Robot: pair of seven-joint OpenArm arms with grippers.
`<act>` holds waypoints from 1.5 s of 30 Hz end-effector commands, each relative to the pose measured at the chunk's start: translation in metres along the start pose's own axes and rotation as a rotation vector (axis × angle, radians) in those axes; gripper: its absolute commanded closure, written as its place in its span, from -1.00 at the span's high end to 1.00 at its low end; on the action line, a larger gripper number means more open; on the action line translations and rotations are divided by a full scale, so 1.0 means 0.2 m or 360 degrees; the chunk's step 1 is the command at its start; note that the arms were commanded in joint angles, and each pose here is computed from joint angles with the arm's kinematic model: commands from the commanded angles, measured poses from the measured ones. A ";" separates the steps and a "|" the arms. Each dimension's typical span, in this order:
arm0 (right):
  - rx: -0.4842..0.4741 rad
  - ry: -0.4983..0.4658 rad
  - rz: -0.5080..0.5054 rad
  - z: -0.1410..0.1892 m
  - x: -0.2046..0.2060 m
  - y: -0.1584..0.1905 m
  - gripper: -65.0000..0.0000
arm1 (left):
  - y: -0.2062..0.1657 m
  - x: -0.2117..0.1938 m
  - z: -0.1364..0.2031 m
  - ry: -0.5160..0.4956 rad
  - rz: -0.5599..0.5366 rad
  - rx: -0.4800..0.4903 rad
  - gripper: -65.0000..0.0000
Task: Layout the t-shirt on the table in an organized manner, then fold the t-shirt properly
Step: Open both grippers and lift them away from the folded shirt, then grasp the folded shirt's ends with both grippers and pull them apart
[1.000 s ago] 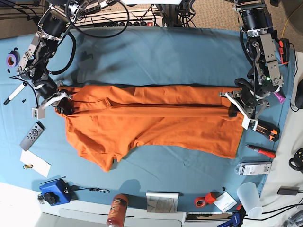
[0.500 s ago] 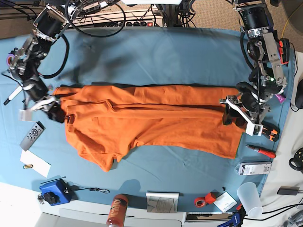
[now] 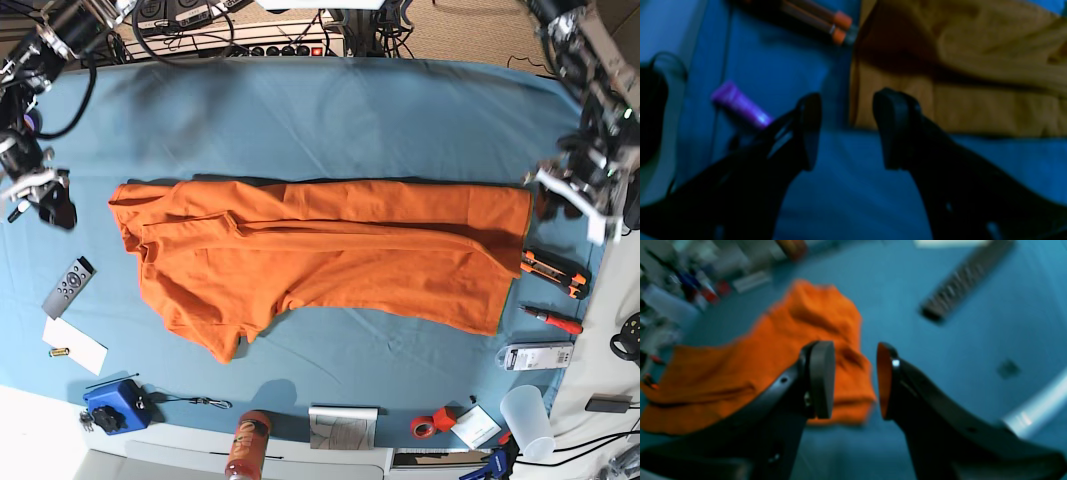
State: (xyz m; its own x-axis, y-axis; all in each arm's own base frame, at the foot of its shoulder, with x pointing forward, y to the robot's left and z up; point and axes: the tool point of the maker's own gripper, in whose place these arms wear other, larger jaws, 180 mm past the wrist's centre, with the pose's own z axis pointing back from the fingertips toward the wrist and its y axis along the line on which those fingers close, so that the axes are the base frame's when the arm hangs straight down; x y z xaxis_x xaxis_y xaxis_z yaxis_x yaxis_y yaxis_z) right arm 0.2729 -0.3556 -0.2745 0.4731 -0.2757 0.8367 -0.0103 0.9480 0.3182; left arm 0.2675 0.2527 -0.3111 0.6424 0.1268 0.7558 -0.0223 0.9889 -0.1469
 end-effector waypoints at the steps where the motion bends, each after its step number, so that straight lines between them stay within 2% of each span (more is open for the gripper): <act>1: 0.0008 -0.0032 0.0055 0.03 0.06 0.00 -0.25 | 0.02 0.06 0.04 -0.0086 -0.0012 -0.0004 -0.09; 4: -0.0011 0.0071 0.0035 0.06 -0.05 -0.02 -0.10 | 0.10 0.00 0.10 -0.0077 0.0015 0.0046 -0.09; 7: -0.0048 0.0134 0.0009 0.06 -0.14 -0.03 -0.10 | 0.17 -0.02 0.15 -0.0087 0.0063 0.0090 -0.09; 10: -0.0106 0.0113 -0.0054 0.04 -0.22 -0.06 -0.10 | 0.20 -0.03 0.17 -0.0087 0.0076 0.0122 -0.09; 14: -0.0031 0.0088 -0.0212 -0.06 -0.32 -0.03 -0.10 | 0.20 -0.03 0.17 -0.0084 0.0073 0.0122 -0.09; 18: 0.0067 0.0142 -0.0279 -0.17 -0.38 0.04 -0.10 | 0.20 -0.03 0.17 -0.0085 0.0073 0.0122 -0.09; 22: 0.0154 0.0128 -0.0258 -0.28 -0.35 0.13 -0.10 | 0.20 -0.03 0.17 -0.0088 0.0072 0.0120 -0.09; 25: 0.0099 0.0181 -0.0165 -0.34 -0.36 0.13 -0.10 | 0.19 -0.02 0.17 -0.0100 0.0080 0.0103 -0.09; 27: 0.0039 0.0196 -0.0177 -0.36 -0.39 0.11 -0.10 | 0.17 -0.01 0.17 -0.0124 0.0095 0.0073 -0.09; 30: 0.0030 0.0201 -0.0188 -0.36 -0.40 0.12 -0.10 | 0.15 0.00 0.17 -0.0149 0.0113 0.0035 -0.09; 34: 0.0028 0.0216 -0.0185 -0.36 -0.41 0.12 -0.10 | 0.08 0.02 0.15 -0.0173 0.0141 -0.0067 -0.09; 39: 0.0029 0.0215 -0.0185 -0.36 -0.40 0.12 -0.10 | -0.11 -0.02 0.03 -0.0110 0.0079 -0.0247 -0.09; 45: 0.0030 0.0244 -0.0184 -0.36 -0.42 0.12 -0.10 | -0.16 -0.02 -0.08 -0.0056 0.0018 -0.0125 -0.09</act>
State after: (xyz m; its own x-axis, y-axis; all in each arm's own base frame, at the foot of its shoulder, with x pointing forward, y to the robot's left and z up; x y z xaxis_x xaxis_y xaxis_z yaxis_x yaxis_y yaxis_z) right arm 0.2910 -0.2937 -0.3796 0.6151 -0.3725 0.6949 0.0525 0.8987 0.4353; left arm 0.2717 0.2174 -0.3310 0.6502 0.1499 0.7449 0.0193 0.9768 -0.2134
